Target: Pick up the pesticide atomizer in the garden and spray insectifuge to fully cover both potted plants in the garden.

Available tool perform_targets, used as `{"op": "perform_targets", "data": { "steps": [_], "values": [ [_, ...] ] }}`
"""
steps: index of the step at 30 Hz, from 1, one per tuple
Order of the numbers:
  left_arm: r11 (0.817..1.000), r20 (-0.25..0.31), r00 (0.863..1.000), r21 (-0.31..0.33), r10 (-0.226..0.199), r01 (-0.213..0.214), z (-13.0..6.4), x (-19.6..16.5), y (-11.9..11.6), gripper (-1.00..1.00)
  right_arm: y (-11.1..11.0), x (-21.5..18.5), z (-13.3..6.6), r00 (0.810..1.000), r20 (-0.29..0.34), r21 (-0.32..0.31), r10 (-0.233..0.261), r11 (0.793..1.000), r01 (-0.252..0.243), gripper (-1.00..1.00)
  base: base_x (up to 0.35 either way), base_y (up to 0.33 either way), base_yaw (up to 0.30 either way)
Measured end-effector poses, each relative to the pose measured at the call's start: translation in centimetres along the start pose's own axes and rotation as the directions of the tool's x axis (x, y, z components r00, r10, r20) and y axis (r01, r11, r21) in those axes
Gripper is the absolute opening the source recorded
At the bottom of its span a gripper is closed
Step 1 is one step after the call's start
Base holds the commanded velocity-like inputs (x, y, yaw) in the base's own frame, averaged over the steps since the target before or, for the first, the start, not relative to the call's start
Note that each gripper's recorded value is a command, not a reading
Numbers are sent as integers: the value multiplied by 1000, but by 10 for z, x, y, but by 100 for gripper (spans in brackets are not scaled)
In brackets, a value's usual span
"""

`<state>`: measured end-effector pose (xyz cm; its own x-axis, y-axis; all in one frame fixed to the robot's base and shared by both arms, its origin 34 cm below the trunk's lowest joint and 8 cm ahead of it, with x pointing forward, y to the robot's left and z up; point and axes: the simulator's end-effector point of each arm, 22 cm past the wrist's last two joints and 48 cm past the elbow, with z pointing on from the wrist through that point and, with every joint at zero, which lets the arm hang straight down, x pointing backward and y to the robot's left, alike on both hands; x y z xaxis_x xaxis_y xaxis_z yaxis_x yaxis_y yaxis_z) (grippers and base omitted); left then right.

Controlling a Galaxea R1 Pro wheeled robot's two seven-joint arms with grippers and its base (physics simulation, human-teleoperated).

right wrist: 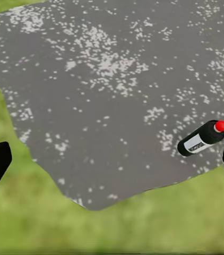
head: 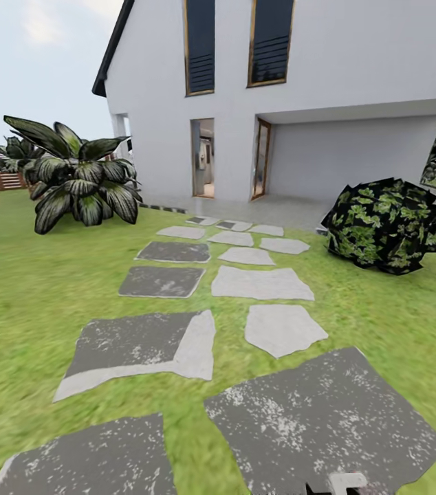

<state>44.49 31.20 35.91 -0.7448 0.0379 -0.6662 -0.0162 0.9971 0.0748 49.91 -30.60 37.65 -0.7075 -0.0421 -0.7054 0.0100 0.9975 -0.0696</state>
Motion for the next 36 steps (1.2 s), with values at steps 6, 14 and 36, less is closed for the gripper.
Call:
{"op": "perform_targets", "data": {
  "steps": [6, 14, 36],
  "values": [
    [1000, -1, 1000, 0, 0, 0, 0, 0, 0, 100, 0, 0, 0, 1000, 0, 0, 1, 1000, -1, 100, 96, 291, -267],
    [1000, -1, 1000, -1, 0, 0, 0, 1, 0, 100, 1, 0, 0, 1000, 0, -1, 2, 1000, -2, 100, 161, 296, -273],
    [1000, -1, 1000, 0, 0, 0, 0, 1, 0, 100, 1, 0, 0, 1000, 1, 0, 3, 1000, -3, 100, 245, 242, -272]
  ]
}}
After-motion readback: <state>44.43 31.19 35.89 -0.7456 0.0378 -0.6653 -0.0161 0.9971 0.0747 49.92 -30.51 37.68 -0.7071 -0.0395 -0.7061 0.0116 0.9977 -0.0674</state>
